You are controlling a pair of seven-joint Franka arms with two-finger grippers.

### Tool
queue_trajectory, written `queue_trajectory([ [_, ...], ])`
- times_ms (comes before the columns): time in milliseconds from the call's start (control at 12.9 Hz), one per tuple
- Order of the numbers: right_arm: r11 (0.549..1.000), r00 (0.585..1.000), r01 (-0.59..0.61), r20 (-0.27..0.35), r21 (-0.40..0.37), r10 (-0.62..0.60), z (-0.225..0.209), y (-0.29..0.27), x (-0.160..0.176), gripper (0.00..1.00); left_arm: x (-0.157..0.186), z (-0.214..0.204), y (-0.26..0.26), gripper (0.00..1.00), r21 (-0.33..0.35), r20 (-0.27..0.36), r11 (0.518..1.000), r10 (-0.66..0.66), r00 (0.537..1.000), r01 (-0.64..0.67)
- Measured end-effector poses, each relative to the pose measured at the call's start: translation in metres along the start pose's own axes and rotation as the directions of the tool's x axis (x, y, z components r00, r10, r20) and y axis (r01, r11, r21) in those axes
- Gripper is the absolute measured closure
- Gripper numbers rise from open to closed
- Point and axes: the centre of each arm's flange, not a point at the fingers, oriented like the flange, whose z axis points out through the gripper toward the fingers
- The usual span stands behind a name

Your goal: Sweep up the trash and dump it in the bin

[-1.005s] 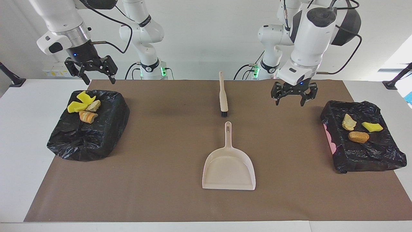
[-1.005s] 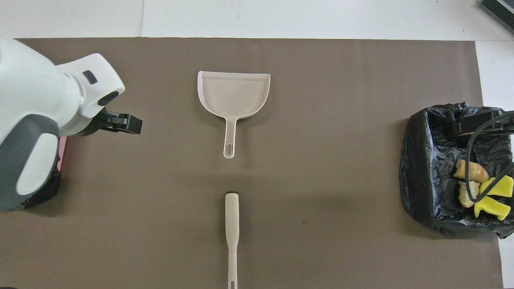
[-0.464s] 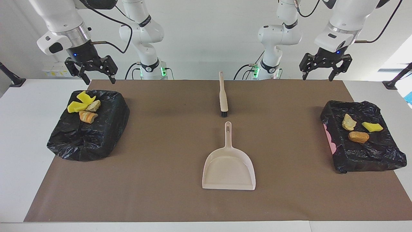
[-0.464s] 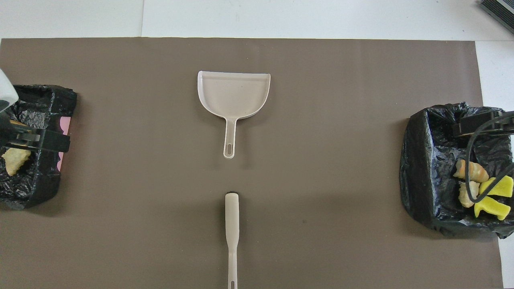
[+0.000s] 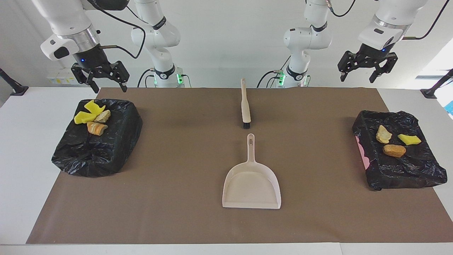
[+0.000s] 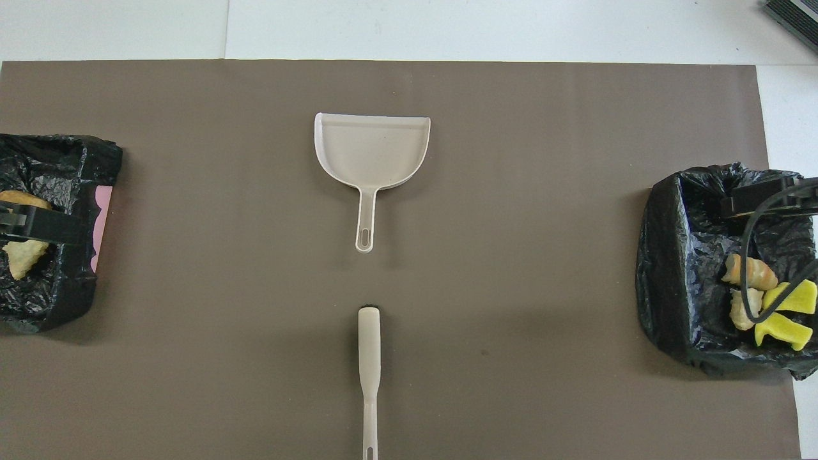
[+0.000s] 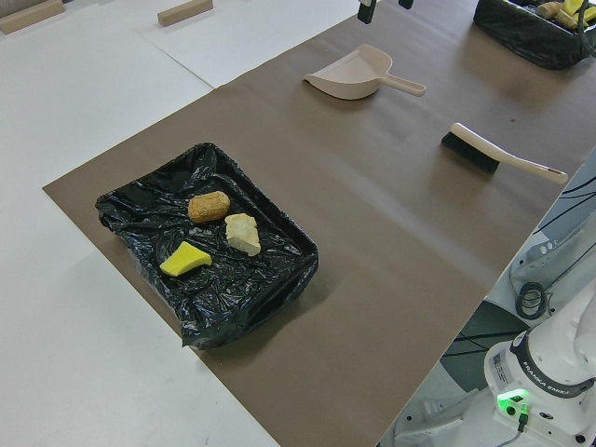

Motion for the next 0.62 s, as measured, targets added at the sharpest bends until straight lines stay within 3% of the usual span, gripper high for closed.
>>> queue_trajectory([
  [619, 1.000, 0.999, -0.008, 0.033, -0.019, 0.009, 0.003, 0.001, -0.004, 0.00, -0.002, 0.000, -0.018, 0.00, -0.050, -0.001, 0.998, -0.039, 0.999, 0.039],
])
